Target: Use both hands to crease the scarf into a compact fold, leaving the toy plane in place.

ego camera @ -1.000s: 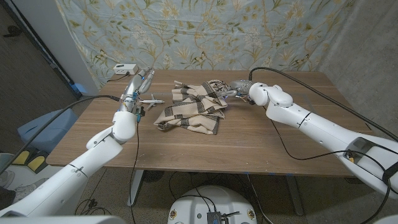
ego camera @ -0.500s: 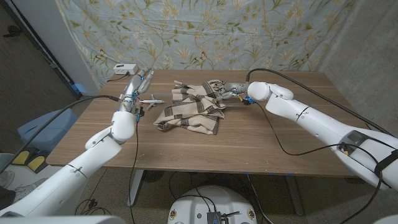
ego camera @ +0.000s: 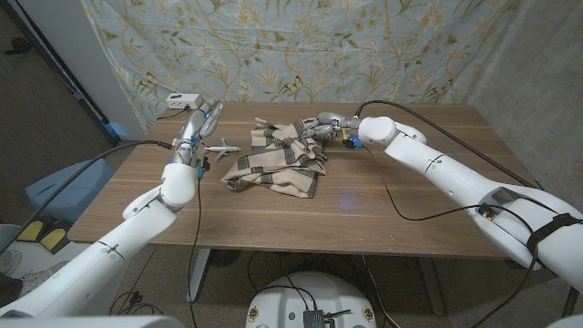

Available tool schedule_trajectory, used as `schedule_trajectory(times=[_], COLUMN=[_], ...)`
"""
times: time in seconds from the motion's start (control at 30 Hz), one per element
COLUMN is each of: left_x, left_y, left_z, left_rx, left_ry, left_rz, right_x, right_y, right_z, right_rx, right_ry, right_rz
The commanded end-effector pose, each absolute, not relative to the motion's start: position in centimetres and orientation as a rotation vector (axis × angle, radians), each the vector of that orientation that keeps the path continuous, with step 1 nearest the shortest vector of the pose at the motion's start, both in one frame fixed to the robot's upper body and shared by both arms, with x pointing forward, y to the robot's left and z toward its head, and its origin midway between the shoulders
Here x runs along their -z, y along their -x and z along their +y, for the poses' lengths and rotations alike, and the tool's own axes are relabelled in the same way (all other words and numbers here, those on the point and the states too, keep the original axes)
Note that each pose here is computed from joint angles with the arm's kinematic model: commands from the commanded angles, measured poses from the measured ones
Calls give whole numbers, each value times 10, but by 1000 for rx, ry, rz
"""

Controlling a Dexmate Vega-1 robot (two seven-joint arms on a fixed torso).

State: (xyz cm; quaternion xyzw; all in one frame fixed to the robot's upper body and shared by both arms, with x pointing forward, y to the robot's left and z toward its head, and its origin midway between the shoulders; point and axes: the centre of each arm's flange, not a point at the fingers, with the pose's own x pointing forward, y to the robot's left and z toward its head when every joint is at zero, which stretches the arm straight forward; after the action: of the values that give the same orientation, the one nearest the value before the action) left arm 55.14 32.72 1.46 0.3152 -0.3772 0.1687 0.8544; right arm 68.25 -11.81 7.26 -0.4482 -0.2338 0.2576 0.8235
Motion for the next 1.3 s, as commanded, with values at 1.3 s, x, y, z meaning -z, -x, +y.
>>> schedule_trajectory(times=[1.3], left_x=[6], left_y=[-544], left_z=[346], left_rx=[-332], left_ry=[-603], left_rz=[-812], right_x=[-135], right_y=[-716], right_z=[32], right_rx=[-422], right_ry=[657], right_rz=[-239])
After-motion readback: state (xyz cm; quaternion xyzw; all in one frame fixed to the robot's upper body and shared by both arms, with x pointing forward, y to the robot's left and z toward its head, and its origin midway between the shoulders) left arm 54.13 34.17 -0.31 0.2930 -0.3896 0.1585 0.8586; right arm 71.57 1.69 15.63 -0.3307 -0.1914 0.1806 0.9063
